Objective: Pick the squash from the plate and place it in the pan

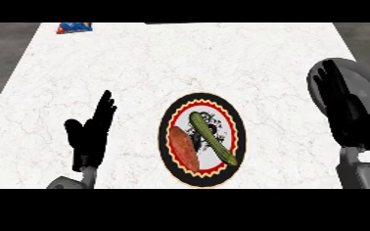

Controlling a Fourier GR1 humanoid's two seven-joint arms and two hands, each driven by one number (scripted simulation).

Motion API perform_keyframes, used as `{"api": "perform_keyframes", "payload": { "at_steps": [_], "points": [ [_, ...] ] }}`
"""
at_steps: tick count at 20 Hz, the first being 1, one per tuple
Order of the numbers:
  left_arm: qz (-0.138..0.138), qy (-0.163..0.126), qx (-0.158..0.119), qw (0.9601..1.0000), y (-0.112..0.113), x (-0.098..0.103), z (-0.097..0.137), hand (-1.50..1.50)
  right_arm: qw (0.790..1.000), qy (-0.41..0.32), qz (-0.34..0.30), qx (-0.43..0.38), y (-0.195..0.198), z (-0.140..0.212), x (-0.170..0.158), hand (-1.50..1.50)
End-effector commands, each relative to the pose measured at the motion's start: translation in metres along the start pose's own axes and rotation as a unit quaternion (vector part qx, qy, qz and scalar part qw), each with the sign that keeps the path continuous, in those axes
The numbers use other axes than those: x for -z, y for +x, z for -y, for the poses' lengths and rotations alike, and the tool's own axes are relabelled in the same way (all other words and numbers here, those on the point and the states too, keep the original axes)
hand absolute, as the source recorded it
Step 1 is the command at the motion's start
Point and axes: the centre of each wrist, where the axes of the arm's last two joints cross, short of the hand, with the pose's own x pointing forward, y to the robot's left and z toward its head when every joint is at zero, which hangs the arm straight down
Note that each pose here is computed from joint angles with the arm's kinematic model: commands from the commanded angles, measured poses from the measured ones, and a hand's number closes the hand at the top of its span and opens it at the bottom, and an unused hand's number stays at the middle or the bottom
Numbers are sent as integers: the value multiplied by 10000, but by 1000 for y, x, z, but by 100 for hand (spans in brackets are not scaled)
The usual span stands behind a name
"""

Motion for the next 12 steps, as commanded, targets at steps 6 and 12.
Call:
{"api": "perform_keyframes", "payload": {
  "at_steps": [6,12],
  "points": [
    [1526,-546,553,9852,61,22,5,0,8775,4774,421,170,16,-118,-3,150],
    [1540,-239,477,9866,73,37,-23,0,8339,5034,2249,-226,24,-61,38,-150]
  ]
}}
